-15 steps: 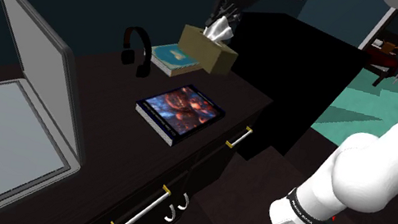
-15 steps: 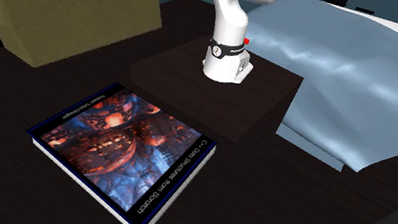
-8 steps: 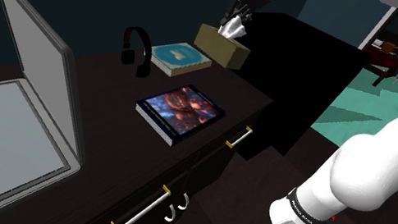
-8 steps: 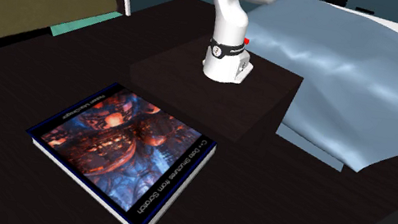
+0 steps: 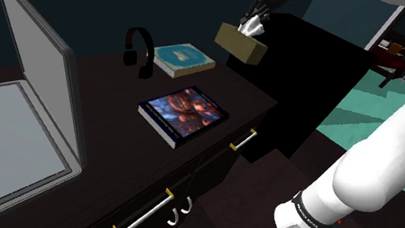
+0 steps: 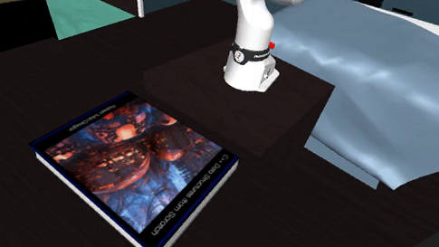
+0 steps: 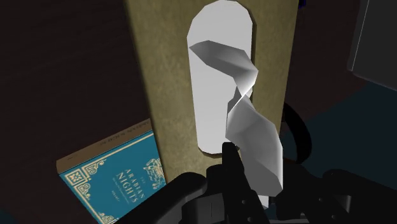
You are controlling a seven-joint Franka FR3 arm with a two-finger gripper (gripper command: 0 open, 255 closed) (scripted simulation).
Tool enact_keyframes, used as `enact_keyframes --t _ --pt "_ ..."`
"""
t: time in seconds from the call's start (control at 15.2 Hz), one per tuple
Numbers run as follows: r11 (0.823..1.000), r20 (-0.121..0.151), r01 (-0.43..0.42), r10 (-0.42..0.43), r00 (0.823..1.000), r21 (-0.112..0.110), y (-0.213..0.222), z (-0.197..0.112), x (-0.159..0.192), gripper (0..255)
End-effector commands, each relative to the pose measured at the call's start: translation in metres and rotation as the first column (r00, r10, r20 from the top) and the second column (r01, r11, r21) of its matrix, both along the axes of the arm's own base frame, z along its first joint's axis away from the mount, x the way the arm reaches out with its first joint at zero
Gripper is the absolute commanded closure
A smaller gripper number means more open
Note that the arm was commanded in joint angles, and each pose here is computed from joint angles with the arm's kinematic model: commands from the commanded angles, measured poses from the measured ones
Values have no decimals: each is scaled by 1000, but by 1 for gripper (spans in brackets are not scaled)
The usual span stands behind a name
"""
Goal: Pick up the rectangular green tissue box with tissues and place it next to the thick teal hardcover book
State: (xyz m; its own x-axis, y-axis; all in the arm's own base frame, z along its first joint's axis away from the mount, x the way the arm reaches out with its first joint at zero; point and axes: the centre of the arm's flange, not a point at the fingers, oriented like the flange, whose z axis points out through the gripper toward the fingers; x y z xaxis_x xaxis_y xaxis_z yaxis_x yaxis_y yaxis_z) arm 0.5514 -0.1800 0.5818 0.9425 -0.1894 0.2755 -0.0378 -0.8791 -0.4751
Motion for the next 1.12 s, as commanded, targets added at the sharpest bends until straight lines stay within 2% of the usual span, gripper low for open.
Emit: enact_keyframes --t 0.0,0.33,1.06 --pt "1000 0 -2 2 1000 0 -28 -1 3 255" --pt "1000 0 -2 2 1000 0 -93 0 14 255" --pt "1000 0 -2 2 1000 0 -93 -58 14 255"
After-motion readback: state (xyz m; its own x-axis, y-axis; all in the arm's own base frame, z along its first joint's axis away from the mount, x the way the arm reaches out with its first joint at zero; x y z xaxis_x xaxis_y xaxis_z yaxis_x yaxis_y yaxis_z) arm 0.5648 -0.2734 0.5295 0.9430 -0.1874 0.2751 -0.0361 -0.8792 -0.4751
